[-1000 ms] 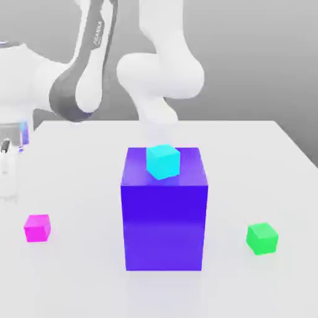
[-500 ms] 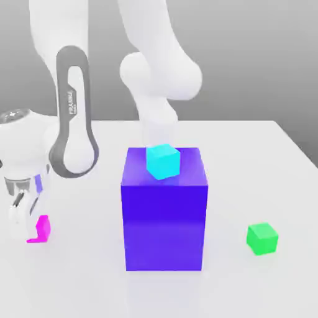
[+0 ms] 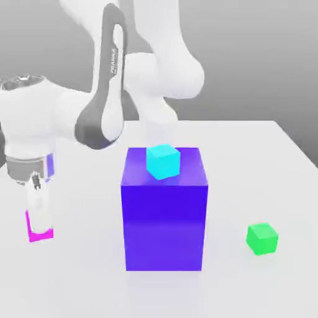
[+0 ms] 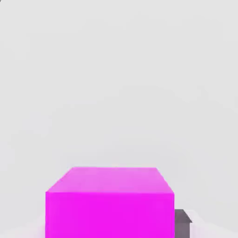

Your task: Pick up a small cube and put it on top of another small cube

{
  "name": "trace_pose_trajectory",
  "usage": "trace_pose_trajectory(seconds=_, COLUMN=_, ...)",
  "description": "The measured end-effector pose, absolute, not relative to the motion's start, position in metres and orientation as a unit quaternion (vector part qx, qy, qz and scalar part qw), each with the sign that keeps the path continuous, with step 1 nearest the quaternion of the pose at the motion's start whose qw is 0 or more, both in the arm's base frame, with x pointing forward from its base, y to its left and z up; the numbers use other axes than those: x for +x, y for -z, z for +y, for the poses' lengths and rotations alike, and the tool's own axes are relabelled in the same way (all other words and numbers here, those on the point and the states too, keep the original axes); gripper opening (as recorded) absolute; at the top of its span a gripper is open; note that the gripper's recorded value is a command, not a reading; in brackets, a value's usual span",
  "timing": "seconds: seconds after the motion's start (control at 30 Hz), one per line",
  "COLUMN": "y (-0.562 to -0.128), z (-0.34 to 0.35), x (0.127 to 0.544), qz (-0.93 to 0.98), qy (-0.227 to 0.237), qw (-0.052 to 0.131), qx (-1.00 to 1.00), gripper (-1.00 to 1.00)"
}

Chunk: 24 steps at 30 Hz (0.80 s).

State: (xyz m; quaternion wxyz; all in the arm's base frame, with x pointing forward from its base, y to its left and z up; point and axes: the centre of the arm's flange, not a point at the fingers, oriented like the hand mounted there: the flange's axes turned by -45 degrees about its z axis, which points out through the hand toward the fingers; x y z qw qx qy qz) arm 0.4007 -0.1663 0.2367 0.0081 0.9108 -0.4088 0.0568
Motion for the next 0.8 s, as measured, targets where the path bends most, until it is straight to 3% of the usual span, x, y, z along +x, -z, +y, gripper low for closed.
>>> trace_pose_trajectory(seconds=0.23, y=-0.253, z=0.024, x=0.429, qz=-0.114, qy=-0.061, qw=0.002, qx=0.992, gripper=-1.0)
trace_pose_trajectory(seconds=0.47, y=-0.256, z=0.197, x=0.368, qz=0.175, qy=-0.047, qw=0.003, qx=0.983, gripper=-1.0)
trace_pose_trajectory(seconds=0.63, y=-0.244, z=0.238, x=0.311, qz=0.288, qy=-0.004, qw=-0.001, qx=0.958, gripper=-1.0)
trace_pose_trajectory(seconds=0.8, y=-0.219, z=0.242, x=0.308, qz=0.303, qy=-0.003, qw=0.002, qx=0.953, gripper=-1.0)
